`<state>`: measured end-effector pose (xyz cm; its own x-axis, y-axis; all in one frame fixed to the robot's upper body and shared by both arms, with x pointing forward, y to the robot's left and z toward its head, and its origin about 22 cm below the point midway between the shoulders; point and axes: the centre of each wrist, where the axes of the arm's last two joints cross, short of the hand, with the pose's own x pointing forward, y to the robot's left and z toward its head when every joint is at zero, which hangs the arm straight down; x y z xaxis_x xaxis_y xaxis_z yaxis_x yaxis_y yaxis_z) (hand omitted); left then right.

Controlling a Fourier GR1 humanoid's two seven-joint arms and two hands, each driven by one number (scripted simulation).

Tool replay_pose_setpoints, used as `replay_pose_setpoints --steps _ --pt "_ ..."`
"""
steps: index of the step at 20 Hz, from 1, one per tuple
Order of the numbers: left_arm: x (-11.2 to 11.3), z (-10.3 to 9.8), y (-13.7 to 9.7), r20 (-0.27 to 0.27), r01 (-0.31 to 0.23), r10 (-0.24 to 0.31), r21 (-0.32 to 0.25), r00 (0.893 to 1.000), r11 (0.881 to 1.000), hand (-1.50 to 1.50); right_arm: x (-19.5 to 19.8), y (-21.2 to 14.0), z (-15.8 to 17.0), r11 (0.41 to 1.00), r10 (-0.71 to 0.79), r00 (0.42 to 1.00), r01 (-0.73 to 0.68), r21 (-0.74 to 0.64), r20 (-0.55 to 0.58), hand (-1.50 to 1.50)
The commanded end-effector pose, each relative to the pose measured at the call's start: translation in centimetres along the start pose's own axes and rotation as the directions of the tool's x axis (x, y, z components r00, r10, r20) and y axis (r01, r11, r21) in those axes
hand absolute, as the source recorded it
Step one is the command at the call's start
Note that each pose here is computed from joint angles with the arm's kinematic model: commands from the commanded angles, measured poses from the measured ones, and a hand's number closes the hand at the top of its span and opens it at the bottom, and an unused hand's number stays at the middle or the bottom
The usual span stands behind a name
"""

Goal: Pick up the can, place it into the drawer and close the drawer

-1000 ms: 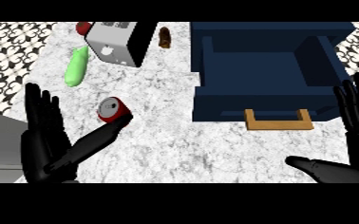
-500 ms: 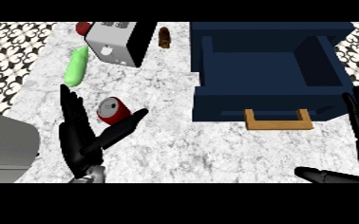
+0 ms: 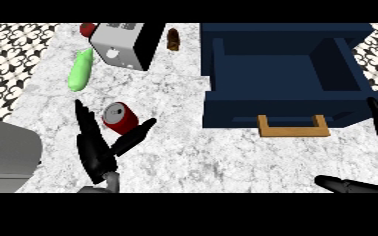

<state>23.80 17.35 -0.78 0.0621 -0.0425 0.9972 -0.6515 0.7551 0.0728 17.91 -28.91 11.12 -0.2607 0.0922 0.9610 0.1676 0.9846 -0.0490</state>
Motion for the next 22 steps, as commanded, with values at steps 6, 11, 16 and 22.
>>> replay_pose_setpoints --steps 6,11,16,22 --pt "-5.1 -2.0 1.5 -0.041 -0.022 0.023 0.038 0.999 0.999 -1.5 1.8 -2.3 0.6 1.0 -0.002 1.0 0.002 -0.005 -0.009 -1.5" --pt "-7.5 -0.4 1.6 -0.065 -0.017 0.019 0.038 0.998 0.999 -1.5 2.7 -1.9 1.2 1.0 0.009 1.0 -0.009 0.006 0.003 -1.5" --pt "-9.5 -2.6 0.6 -0.098 -0.023 0.029 0.062 0.995 0.998 -1.5 2.2 -2.3 0.3 1.0 0.015 1.0 -0.015 -0.001 -0.001 -1.5" --pt "-10.6 -4.5 1.2 -0.089 -0.039 0.047 0.086 0.995 0.996 -1.5 0.9 -1.2 2.0 1.0 0.027 1.0 -0.027 -0.005 0.0 -1.5"
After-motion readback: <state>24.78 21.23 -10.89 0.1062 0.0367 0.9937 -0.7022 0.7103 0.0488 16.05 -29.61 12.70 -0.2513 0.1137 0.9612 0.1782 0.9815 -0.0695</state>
